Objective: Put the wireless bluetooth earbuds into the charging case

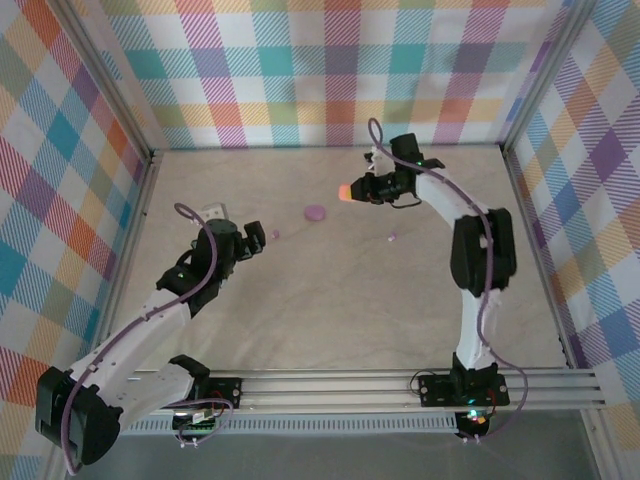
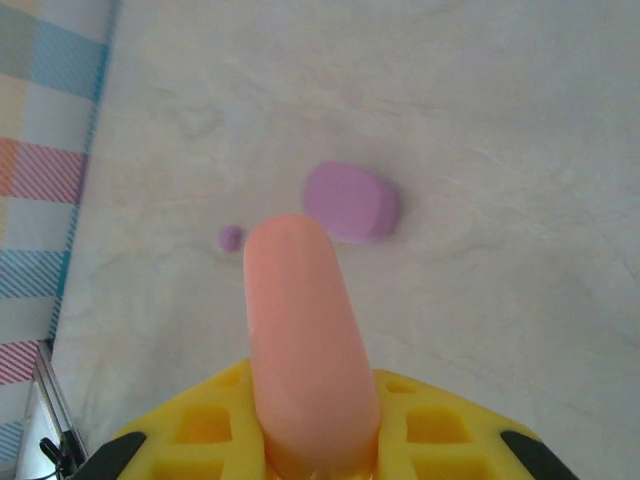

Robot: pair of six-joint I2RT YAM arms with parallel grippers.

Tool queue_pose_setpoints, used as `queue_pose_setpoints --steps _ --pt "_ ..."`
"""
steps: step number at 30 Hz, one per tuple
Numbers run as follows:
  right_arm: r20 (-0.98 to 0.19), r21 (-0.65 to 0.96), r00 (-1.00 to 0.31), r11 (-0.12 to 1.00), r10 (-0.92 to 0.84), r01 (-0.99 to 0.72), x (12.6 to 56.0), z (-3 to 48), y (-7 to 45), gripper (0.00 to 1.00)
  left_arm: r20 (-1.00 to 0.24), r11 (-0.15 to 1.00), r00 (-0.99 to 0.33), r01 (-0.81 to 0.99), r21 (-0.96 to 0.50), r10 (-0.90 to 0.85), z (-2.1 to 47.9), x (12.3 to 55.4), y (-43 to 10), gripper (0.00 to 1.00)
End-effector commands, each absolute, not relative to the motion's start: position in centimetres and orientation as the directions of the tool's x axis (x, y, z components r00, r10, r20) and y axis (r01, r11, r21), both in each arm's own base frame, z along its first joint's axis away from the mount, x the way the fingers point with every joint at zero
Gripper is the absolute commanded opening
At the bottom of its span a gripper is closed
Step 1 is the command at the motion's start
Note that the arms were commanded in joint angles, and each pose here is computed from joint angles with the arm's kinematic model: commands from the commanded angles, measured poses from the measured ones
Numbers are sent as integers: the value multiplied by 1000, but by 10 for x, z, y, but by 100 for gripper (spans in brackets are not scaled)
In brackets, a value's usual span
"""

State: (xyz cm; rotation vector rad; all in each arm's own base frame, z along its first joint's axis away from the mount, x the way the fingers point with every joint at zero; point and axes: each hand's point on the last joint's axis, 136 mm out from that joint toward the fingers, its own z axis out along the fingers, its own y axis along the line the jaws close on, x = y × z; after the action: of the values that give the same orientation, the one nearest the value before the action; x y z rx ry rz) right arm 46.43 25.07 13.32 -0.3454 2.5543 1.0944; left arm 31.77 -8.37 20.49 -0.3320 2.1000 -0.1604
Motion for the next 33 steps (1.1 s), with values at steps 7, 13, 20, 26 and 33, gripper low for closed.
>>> queue_pose_setpoints --steps 7,13,20,26,33 --pt "-228 657 -966 713 -122 -245 496 59 244 18 -723 976 -658 -100 -191 -209 185 332 -107 100" --pt "-192 621 -975 756 -110 -207 505 41 234 28 -626 962 -754 -25 -272 -197 163 349 -146 100" --pt "-221 525 -966 818 -136 -236 507 51 218 51 -605 961 -789 71 -266 -110 159 360 -165 100" --pt "-304 435 -938 852 -167 -292 507 91 205 53 -615 950 -788 175 -257 -21 161 358 -176 98" --pt "-498 322 -784 761 -370 -563 491 122 242 54 -605 935 -796 223 -275 12 159 351 -182 90"
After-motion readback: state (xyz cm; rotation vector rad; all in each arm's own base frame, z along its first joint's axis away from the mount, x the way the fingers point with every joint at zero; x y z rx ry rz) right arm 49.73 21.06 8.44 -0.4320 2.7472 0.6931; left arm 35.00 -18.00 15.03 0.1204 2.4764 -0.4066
